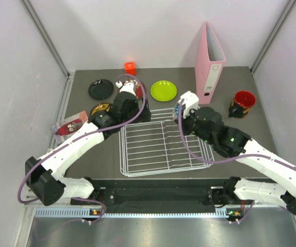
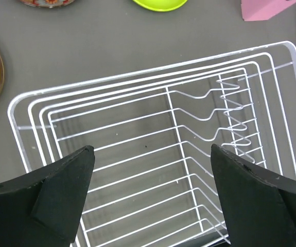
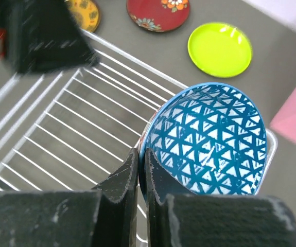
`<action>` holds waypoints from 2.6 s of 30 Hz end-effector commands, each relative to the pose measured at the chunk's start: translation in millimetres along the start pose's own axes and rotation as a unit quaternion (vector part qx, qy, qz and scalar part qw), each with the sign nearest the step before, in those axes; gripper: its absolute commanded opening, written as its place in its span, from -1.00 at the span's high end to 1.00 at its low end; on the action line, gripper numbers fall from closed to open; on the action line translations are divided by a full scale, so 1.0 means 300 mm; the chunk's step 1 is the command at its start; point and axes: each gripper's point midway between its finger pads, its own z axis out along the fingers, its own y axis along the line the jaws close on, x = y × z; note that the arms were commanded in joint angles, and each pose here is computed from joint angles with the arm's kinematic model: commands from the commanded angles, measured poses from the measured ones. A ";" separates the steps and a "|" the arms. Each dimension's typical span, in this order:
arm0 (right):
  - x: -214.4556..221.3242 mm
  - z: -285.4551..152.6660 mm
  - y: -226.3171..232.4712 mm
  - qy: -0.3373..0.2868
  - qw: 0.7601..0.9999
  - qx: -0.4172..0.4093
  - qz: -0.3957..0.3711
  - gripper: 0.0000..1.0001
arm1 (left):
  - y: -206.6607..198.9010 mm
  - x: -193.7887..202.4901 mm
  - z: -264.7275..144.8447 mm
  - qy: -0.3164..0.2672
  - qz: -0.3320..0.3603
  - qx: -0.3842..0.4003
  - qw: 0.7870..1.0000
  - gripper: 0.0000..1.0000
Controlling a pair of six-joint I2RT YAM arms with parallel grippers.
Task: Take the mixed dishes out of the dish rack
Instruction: Place the bowl at the center of the board.
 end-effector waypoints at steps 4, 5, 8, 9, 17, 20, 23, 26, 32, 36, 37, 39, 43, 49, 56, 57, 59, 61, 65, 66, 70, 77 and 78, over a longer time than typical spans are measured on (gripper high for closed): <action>-0.085 -0.069 0.081 -0.026 0.983 0.039 -0.178 1.00 | -0.037 -0.139 -0.047 -0.024 -0.007 0.077 0.997 -0.98; -0.069 -0.069 0.090 -0.021 0.981 0.037 -0.191 1.00 | -0.051 -0.181 -0.062 -0.032 0.000 0.090 0.995 -0.98; -0.028 -0.078 0.121 -0.010 0.973 0.031 -0.228 1.00 | -0.097 -0.231 -0.085 -0.017 0.044 0.125 0.991 -0.98; -0.020 -0.083 0.125 -0.010 0.971 0.028 -0.236 1.00 | -0.115 -0.236 -0.094 -0.011 0.058 0.138 0.989 -0.98; 0.036 -0.125 0.241 -0.011 0.950 -0.044 -0.308 1.00 | -0.308 -0.209 -0.154 0.044 0.120 0.307 0.943 -0.77; 0.030 -0.136 0.278 -0.005 0.944 -0.076 -0.320 1.00 | -0.326 -0.143 -0.141 0.070 0.135 0.324 0.934 -0.72; 0.019 -0.154 0.319 -0.008 0.940 -0.111 -0.322 1.00 | -0.339 -0.069 -0.145 0.087 0.163 0.328 0.926 -0.73; 0.014 -0.171 0.347 -0.006 0.936 -0.140 -0.323 1.00 | -0.357 -0.007 -0.169 0.095 0.197 0.333 0.917 -0.76; -0.010 -0.196 0.401 -0.003 0.929 -0.186 -0.319 1.00 | -0.377 0.071 -0.194 0.110 0.230 0.338 0.906 -0.75; -0.006 -0.191 0.409 0.005 0.927 -0.189 -0.323 1.00 | -0.371 0.102 -0.189 0.119 0.234 0.338 0.904 -0.51; -0.001 -0.190 0.409 0.006 0.927 -0.189 -0.323 1.00 | -0.367 0.105 -0.189 0.119 0.236 0.335 0.904 -0.44; 0.003 -0.188 0.412 0.007 0.928 -0.190 -0.322 1.00 | -0.354 0.119 -0.178 0.124 0.239 0.326 0.906 -0.19; 0.007 -0.185 0.413 0.008 0.927 -0.190 -0.322 1.00 | -0.335 0.128 -0.156 0.129 0.244 0.306 0.911 0.05; 0.009 -0.188 0.412 0.009 0.927 -0.190 -0.324 1.00 | -0.337 0.146 -0.132 0.142 0.254 0.293 0.911 0.74; 0.025 -0.177 0.401 0.018 0.932 -0.171 -0.319 1.00 | -0.351 0.156 -0.127 0.142 0.259 0.292 0.910 1.00; 0.022 -0.175 0.394 0.017 0.934 -0.165 -0.316 1.00 | -0.350 0.141 -0.125 0.133 0.257 0.286 0.914 1.00; 0.021 -0.168 0.385 0.017 0.938 -0.152 -0.312 0.79 | -0.356 0.129 -0.133 0.126 0.251 0.287 0.916 1.00; 0.010 -0.166 0.382 0.013 0.942 -0.144 -0.303 0.03 | -0.357 0.112 -0.135 0.114 0.245 0.282 0.921 1.00; -0.032 -0.164 0.348 0.002 0.957 -0.103 -0.270 -0.99 | -0.356 0.083 -0.131 0.095 0.236 0.271 0.928 1.00; -0.045 -0.168 0.344 -0.004 0.960 -0.098 -0.263 -0.99 | -0.356 0.069 -0.129 0.086 0.233 0.266 0.931 1.00; -0.179 -0.208 0.305 -0.064 0.975 -0.063 -0.201 -0.99 | -0.331 0.009 -0.114 0.058 0.197 0.236 0.950 1.00; -0.401 -0.403 0.015 -0.241 0.965 0.082 0.064 -0.99 | -0.143 -0.199 -0.022 -0.008 0.031 0.162 0.986 1.00; -0.370 -0.393 -0.006 -0.238 0.963 0.099 0.075 -1.00 | -0.106 -0.220 0.001 -0.018 0.015 0.137 0.990 1.00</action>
